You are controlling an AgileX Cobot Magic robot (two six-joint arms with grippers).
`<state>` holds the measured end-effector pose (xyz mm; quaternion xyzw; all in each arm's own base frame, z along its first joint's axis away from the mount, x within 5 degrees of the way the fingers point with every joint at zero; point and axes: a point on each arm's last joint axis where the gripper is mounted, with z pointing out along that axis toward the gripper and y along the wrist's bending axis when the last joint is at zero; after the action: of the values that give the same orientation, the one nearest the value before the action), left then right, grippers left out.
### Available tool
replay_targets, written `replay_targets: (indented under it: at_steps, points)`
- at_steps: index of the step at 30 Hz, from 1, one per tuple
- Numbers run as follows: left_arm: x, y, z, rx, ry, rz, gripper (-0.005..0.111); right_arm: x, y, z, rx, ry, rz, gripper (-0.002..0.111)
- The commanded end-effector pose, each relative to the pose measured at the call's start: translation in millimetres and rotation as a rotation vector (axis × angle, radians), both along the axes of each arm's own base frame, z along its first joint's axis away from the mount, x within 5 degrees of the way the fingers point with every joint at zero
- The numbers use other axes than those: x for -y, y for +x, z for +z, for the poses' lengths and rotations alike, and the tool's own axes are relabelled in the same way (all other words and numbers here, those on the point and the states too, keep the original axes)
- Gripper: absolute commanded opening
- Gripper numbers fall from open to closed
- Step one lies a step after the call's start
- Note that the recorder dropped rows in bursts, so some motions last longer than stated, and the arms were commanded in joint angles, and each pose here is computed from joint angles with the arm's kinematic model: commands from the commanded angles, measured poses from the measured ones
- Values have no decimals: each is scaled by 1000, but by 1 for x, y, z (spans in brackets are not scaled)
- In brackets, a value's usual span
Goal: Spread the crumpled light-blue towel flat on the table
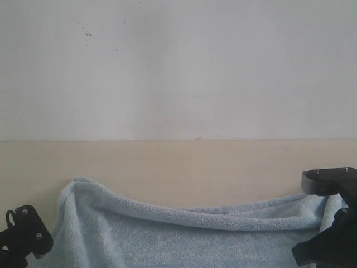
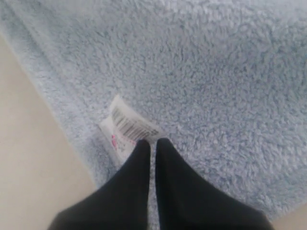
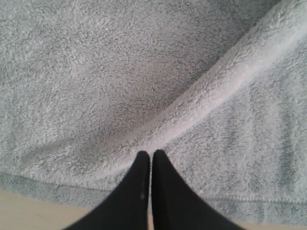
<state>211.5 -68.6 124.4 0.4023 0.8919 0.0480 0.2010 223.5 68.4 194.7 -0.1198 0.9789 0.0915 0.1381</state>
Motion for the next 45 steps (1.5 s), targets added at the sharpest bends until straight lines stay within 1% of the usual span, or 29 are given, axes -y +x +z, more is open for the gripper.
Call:
replay_targets:
  at_steps: [1, 6, 11, 15, 20, 23, 28, 31, 33, 36, 38, 41, 43, 45]
  points:
    - [0, 2, -4, -13, 2, 6, 4, 0, -1, -1, 7, -2, 5, 1]
    - [-2, 0, -18, -92, 38, 13, 4, 0, -1, -1, 7, 0, 4, 1]
    - [-6, -6, -20, -153, 80, 35, 4, 0, 0, -1, 14, 0, 2, 1]
    - [-12, -13, -21, -234, 126, 107, 4, 0, 0, 0, 23, 1, 1, 1]
    - [-20, -25, -22, -359, 195, 226, 4, 0, 1, 0, 31, 4, -2, 1]
    - [-21, -31, -22, -416, 200, 276, 4, -1, 1, 0, 29, 11, -8, 1]
    - [-23, -41, -20, -524, 239, 334, 4, -1, 1, 0, 29, 11, -8, 1]
    - [-23, -43, -17, -535, 230, 353, 4, -1, 1, 0, 29, 11, -8, 1]
    - [-21, -39, -11, -472, 187, 349, 4, -1, 3, 0, 48, 9, -9, 1]
    - [-16, -28, 6, -302, 85, 307, 4, 1, 9, 2, 123, -19, 7, 1]
    - [-12, -20, 22, -143, 14, 249, 4, 4, 13, 4, 178, -47, 13, 1]
    - [-7, -10, 46, 96, -82, 152, 4, 10, 22, 5, 276, -130, 38, 1]
    - [-1, -4, 61, 242, -161, 104, 4, 19, 30, 4, 326, -188, 4, 1]
    - [5, 2, 70, 350, -238, 74, 4, 37, 37, -2, 328, -250, -79, 1]
